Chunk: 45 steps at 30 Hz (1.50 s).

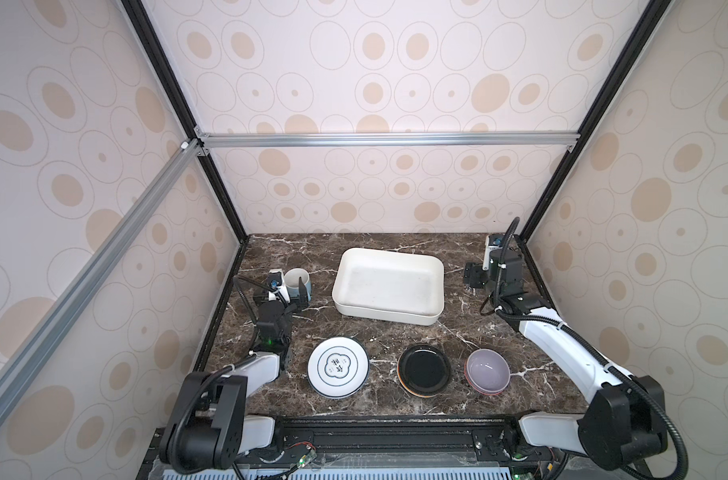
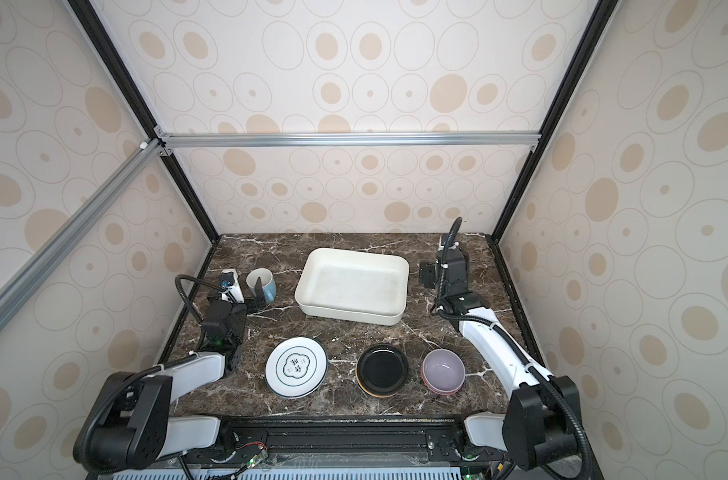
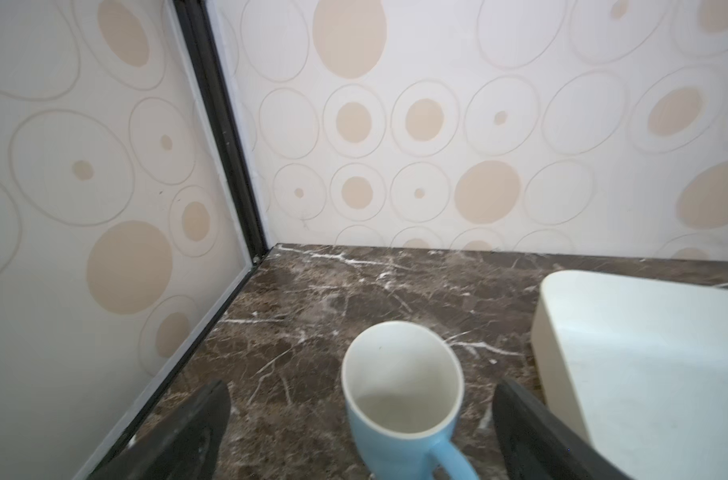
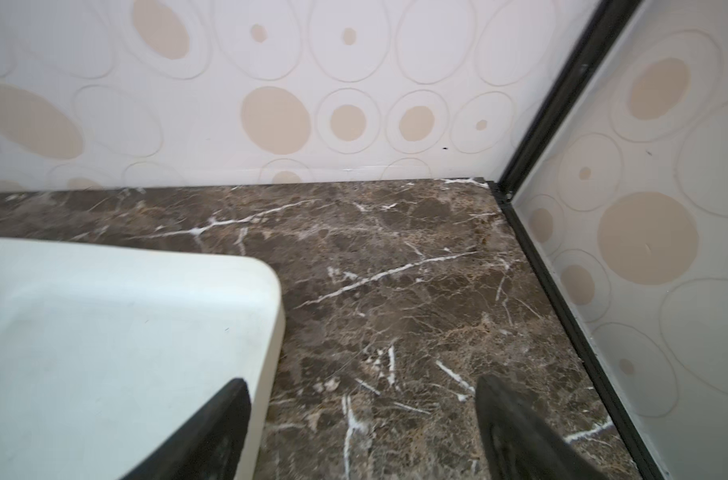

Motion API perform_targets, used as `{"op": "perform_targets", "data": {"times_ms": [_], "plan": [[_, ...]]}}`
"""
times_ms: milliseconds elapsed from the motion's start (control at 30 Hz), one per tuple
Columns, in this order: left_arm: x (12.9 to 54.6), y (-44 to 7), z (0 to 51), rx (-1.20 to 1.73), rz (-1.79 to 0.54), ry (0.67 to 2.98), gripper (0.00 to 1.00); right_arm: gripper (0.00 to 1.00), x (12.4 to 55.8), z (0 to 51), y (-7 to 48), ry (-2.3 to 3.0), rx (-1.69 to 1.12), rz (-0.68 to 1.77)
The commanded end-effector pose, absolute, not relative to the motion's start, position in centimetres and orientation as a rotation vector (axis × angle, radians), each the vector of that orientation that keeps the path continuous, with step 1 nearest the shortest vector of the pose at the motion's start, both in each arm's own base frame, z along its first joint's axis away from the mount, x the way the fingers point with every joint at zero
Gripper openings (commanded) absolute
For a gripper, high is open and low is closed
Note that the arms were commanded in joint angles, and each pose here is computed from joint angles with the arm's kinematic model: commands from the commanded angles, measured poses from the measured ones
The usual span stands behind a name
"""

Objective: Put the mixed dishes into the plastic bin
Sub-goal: 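Reach both grippers to opposite edges of the white plate stack, then grip the top teal-rimmed plate with the right gripper while left steadies stack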

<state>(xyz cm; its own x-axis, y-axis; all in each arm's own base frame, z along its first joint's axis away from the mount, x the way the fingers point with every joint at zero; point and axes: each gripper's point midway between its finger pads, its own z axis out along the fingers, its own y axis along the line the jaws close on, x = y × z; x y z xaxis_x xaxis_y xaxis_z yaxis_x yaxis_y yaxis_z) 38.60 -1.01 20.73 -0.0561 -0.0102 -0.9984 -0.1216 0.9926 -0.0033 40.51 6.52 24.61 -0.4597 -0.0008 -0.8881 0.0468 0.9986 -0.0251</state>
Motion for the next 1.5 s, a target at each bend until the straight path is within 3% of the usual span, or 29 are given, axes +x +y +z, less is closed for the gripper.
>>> {"op": "perform_targets", "data": {"times_ms": [0, 133, 267, 433, 567, 933, 1367, 1467], "plan": [[38.5, -2.8, 21.4, -0.175, -0.022, 1.728, 0.99, 0.80, 35.7, 20.1, 10.6, 2.326, -0.068, 0.081], [36.6, -5.8, 21.3, -0.220, -0.205, 1.853, 0.97, 0.71, 32.4, 19.0, 17.4, 2.392, -0.199, 0.330], [32.6, -8.9, 20.2, -0.221, -0.436, 1.951, 0.90, 0.69, 28.8, 16.7, 23.5, 2.460, -0.387, 0.441], [27.3, -8.7, 17.2, -0.286, -0.510, 2.058, 0.87, 0.66, 25.5, 13.9, 29.0, 2.553, -0.542, 0.582], [25.0, -8.2, 15.1, -0.327, -0.516, 2.106, 0.87, 0.65, 24.3, 12.4, 31.3, 2.592, -0.577, 0.668], [23.8, -9.9, 10.7, -0.336, -0.518, 2.283, 0.84, 0.60, 22.5, 9.3, 36.6, 2.671, -0.636, 0.865], [21.8, -9.4, 6.0, -0.392, -0.427, 2.401, 0.79, 0.55, 22.6, 5.2, 38.6, 2.775, -0.643, 0.895], [21.2, -9.4, 4.8, -0.392, -0.422, 2.429, 0.75, 0.50, 22.6, 4.5, 39.0, 2.797, -0.643, 0.901]]}}
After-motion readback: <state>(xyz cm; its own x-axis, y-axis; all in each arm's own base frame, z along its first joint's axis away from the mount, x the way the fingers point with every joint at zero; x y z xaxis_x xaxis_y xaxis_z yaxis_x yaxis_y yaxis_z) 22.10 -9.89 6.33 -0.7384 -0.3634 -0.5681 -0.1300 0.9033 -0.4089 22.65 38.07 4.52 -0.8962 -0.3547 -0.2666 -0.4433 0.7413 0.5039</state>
